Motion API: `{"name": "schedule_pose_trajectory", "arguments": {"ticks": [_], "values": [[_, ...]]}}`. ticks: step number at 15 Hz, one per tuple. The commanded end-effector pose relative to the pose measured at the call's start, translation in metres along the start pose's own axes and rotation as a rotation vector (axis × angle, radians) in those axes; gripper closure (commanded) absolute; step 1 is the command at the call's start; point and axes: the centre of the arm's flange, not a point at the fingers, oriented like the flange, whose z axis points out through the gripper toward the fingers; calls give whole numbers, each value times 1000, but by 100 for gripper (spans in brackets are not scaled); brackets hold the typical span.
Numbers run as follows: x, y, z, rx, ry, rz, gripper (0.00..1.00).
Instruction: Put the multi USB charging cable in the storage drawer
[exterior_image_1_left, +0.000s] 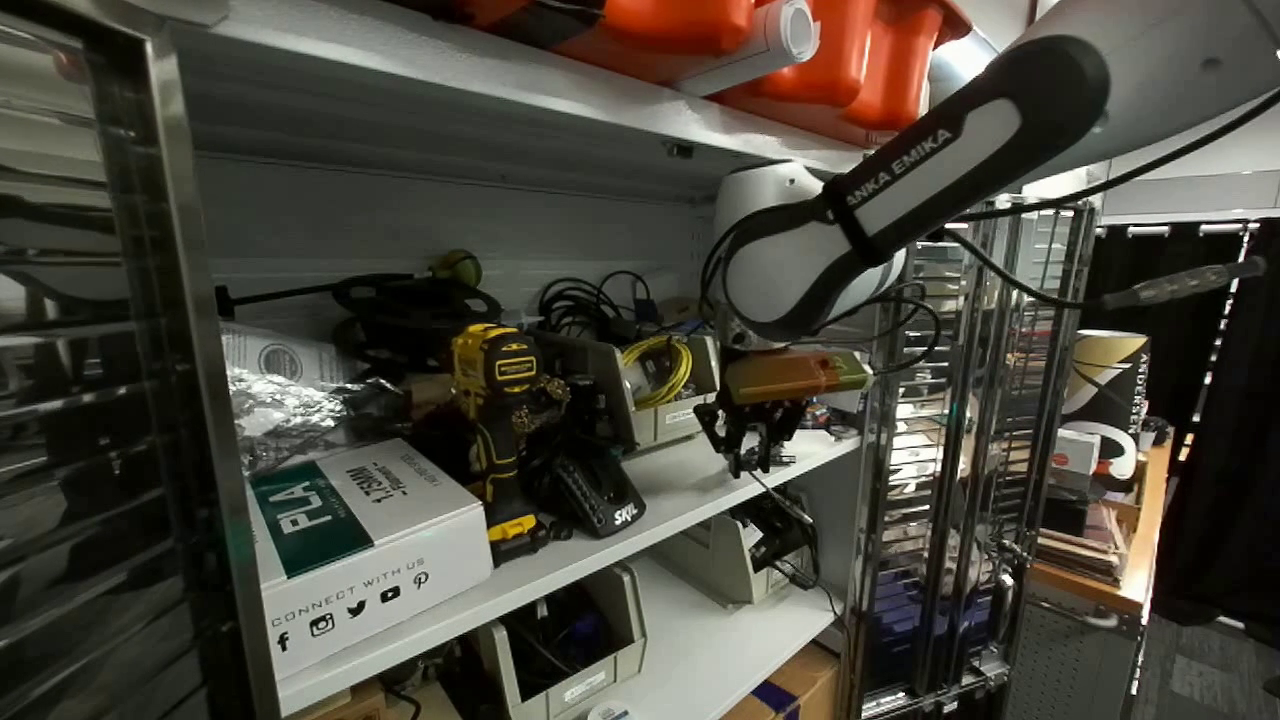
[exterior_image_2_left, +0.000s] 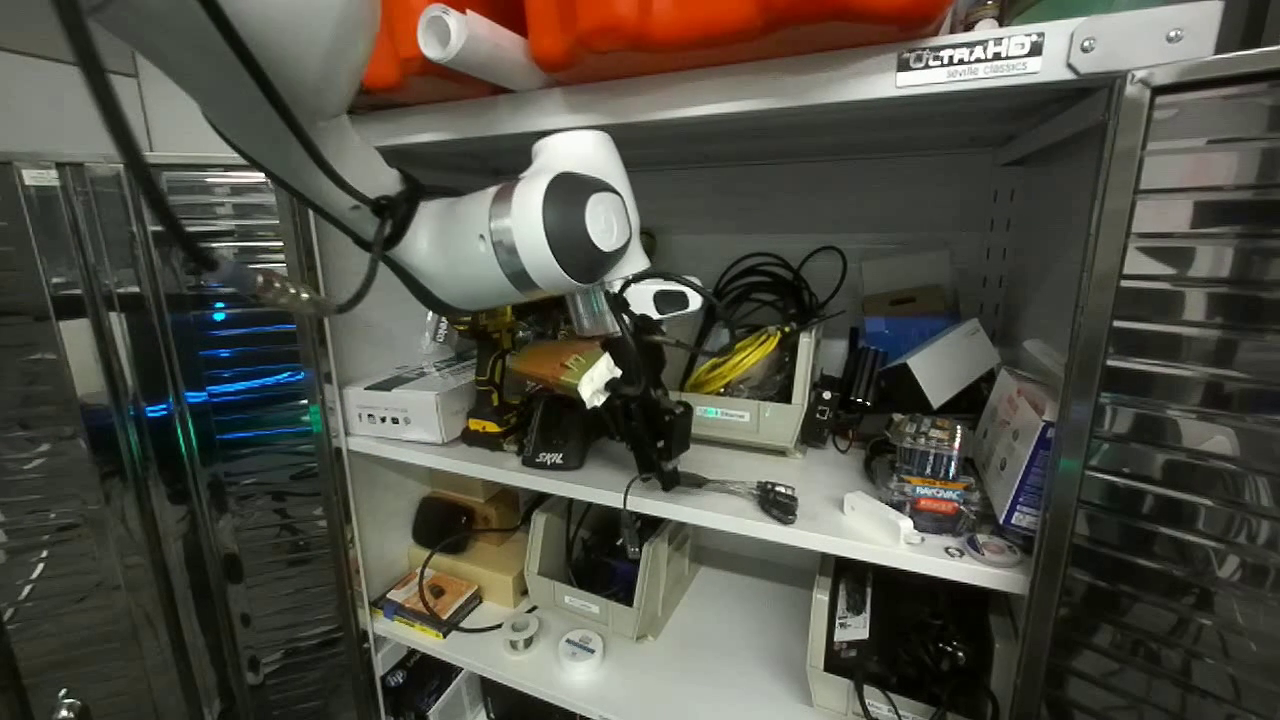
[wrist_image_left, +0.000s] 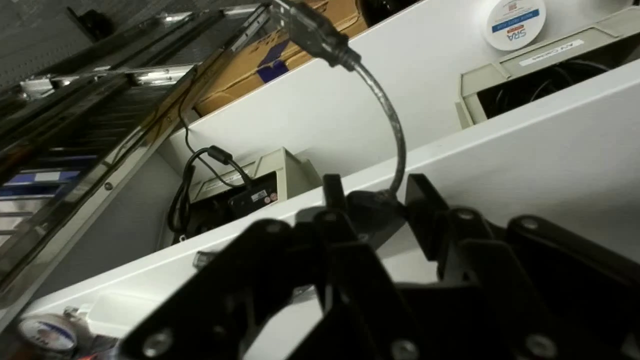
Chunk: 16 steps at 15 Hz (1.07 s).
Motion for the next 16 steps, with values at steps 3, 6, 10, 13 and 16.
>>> {"name": "schedule_pose_trajectory", "arguments": {"ticks": [3,6,10,13,16], "values": [[-51,4,-70,4,297,-23,88],[-52,-1,-98,42,448,-15,88],[-28,-5,-113,105,643,-1,90],[3,-7,-115,145,775,39,90],[34,-8,-108,178,863,93,90]]}}
